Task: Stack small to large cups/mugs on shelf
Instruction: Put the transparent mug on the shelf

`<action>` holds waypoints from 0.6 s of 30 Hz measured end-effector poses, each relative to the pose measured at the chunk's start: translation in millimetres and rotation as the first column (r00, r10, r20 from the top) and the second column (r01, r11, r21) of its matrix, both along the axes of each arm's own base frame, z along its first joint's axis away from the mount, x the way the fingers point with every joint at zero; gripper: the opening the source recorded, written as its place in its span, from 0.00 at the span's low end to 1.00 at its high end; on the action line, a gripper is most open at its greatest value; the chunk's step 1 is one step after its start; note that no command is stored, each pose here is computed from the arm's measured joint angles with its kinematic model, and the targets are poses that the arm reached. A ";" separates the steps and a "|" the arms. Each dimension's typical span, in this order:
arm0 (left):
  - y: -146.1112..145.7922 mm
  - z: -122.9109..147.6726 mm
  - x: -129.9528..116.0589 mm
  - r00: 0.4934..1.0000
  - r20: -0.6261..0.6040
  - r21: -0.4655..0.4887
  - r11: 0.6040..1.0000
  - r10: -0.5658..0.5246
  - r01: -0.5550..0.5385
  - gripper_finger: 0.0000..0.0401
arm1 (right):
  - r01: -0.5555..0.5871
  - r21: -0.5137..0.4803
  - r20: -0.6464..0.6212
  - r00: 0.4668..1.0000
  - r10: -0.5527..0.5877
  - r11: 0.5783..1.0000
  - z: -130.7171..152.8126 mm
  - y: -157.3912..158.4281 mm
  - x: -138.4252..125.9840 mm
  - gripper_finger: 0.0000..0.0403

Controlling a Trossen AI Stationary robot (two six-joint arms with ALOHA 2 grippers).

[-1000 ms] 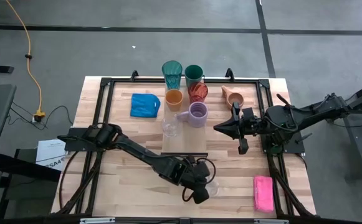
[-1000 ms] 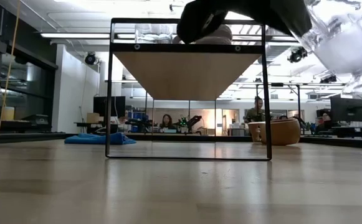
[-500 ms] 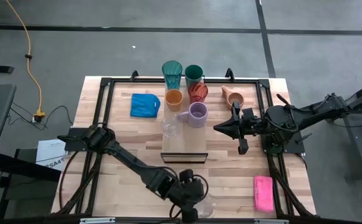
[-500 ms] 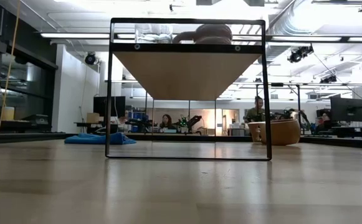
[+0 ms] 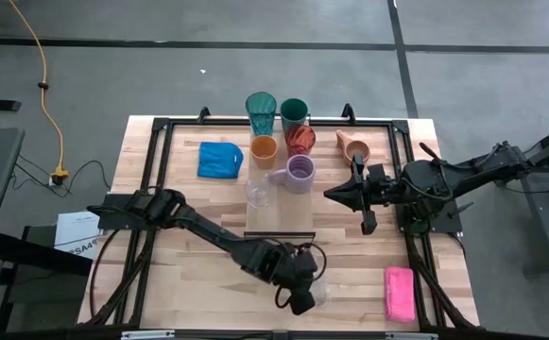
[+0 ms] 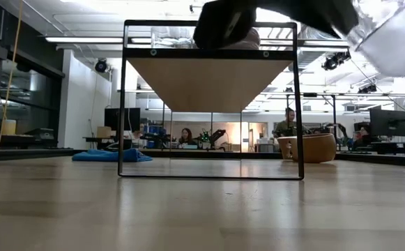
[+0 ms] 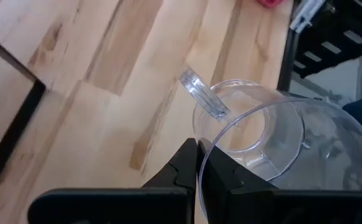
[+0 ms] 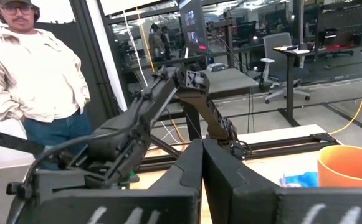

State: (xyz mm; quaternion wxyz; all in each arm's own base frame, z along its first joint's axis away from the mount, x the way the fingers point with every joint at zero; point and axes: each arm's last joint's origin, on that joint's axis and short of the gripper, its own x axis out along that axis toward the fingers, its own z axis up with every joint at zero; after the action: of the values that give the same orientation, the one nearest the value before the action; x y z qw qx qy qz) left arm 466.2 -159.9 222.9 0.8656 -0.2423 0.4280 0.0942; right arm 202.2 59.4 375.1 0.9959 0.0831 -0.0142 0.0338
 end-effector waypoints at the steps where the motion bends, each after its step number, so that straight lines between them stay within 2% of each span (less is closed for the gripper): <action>1: -3.4 -1.7 -0.5 1.000 -0.002 0.004 1.000 -0.007 0.007 0.00 | 0.000 -0.001 -0.002 1.000 0.000 1.000 -0.1 0.0 0.0 0.00; 9: -27.2 -12.7 -9.9 0.999 -0.034 0.078 0.996 -0.036 0.038 0.00 | 0.000 -0.006 -0.002 1.000 0.000 1.000 -0.2 0.0 -0.1 0.00; 12: -24.4 -20.9 -11.7 0.997 -0.078 0.115 0.993 -0.014 0.023 0.00 | 0.000 -0.009 -0.002 1.000 0.000 1.000 -0.2 0.0 -0.1 0.00; 18: -7.9 -30.8 -7.0 0.990 -0.137 0.115 0.993 0.022 -0.006 0.00 | 0.000 -0.009 -0.001 1.000 0.000 1.000 -0.1 0.0 -0.1 0.00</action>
State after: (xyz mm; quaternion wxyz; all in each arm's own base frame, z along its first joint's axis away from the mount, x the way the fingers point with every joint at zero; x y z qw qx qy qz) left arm 459.2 -167.7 192.2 0.8458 -0.1881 0.4789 0.1411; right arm 202.2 59.4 375.0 0.9962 0.0788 -0.0134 0.0337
